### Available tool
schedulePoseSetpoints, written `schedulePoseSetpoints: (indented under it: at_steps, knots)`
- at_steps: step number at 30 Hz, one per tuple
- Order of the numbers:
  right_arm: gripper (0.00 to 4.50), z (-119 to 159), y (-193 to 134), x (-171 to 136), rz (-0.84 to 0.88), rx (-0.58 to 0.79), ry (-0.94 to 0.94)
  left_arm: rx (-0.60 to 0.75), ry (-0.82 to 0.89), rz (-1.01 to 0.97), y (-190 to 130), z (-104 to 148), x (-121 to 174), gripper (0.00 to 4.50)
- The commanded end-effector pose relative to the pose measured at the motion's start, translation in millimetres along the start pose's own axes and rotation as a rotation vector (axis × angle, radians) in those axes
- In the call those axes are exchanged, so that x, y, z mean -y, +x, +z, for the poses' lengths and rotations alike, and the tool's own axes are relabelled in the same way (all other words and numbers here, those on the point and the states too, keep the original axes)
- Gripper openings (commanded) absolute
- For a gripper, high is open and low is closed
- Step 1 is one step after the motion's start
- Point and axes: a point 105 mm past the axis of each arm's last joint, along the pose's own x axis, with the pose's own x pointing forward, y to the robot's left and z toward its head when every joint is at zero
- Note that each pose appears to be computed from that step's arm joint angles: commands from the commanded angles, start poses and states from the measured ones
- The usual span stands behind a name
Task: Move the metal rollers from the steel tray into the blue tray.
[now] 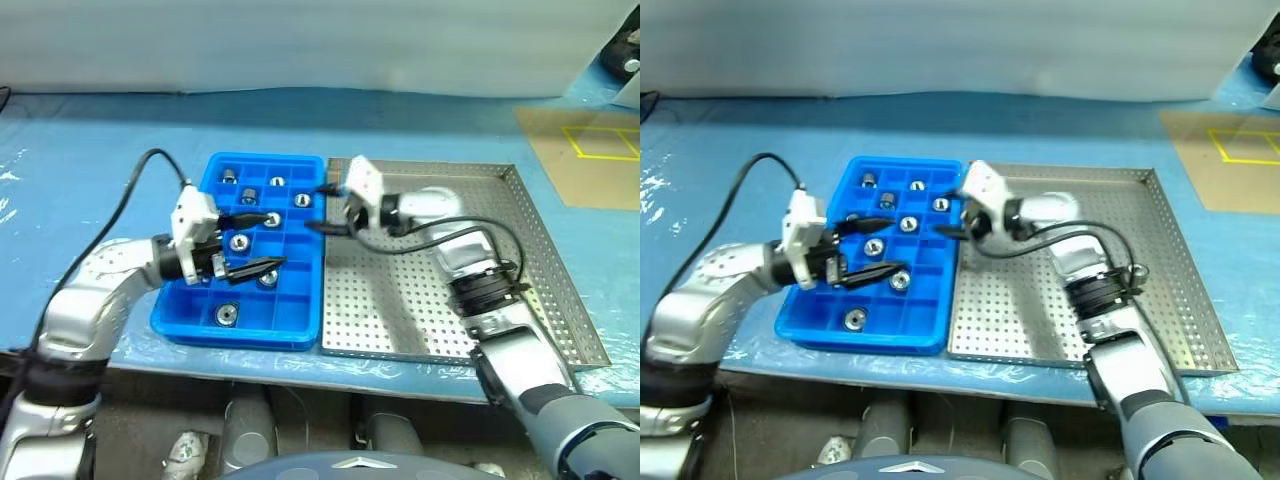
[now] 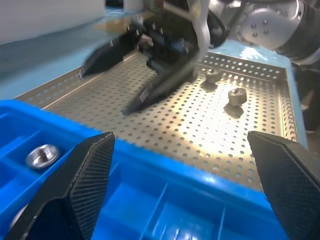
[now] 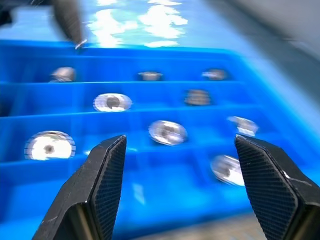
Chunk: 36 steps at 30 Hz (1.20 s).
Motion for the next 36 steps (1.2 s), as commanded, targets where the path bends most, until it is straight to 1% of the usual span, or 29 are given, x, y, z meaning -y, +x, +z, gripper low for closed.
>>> schedulePoseSetpoints:
  at_steps: [1,5,7,10,13,15,18,20,24,27,32,36]
  knots:
    - [3.56,-1.1,-39.1,19.8,-0.151,-0.024,0.000,0.022,0.047,-0.111,21.5,3.3,1.1,4.50]
    - [3.56,-27.6,-79.5,22.4,-0.280,-0.134,0.033,0.035,0.036,-0.195,34.0,0.7,0.2,4.50]
    - [3.56,-41.1,-101.5,16.0,-0.338,-0.192,0.063,0.037,0.029,-0.232,40.3,-2.9,0.3,4.50]
    - [3.56,-47.1,-119.6,-2.4,-0.354,-0.230,0.106,0.047,0.019,-0.269,47.2,-5.7,2.3,4.50]
    - [3.56,-58.1,-140.1,-26.9,-0.370,-0.297,0.160,0.054,-0.003,-0.315,55.3,-11.7,8.1,4.50]
    - [3.56,-64.0,-149.6,-32.7,-0.399,-0.332,0.192,0.056,-0.013,-0.339,58.0,-14.1,11.6,4.50]
    - [3.56,-70.5,-156.5,-35.7,-0.427,-0.372,0.207,0.060,-0.020,-0.354,60.1,-15.2,14.0,4.50]
    - [3.56,-76.0,-155.7,-42.2,-0.417,-0.385,0.233,0.063,-0.027,-0.365,62.4,-16.3,16.1,4.50]
    - [3.56,-93.4,-158.4,-46.6,-0.420,-0.434,0.255,0.063,-0.032,-0.373,62.9,-17.8,19.1,4.50]
    - [3.56,-100.2,-158.0,-48.5,-0.414,-0.443,0.277,0.062,-0.035,-0.367,61.7,-18.4,19.7,4.50]
    - [3.56,-120.6,-155.5,-45.2,-0.419,-0.474,0.292,0.052,-0.039,-0.322,55.6,-20.4,15.1,4.50]
    - [3.56,-125.8,-152.0,-45.2,-0.409,-0.474,0.296,0.045,-0.040,-0.308,52.6,-22.0,16.0,4.50]
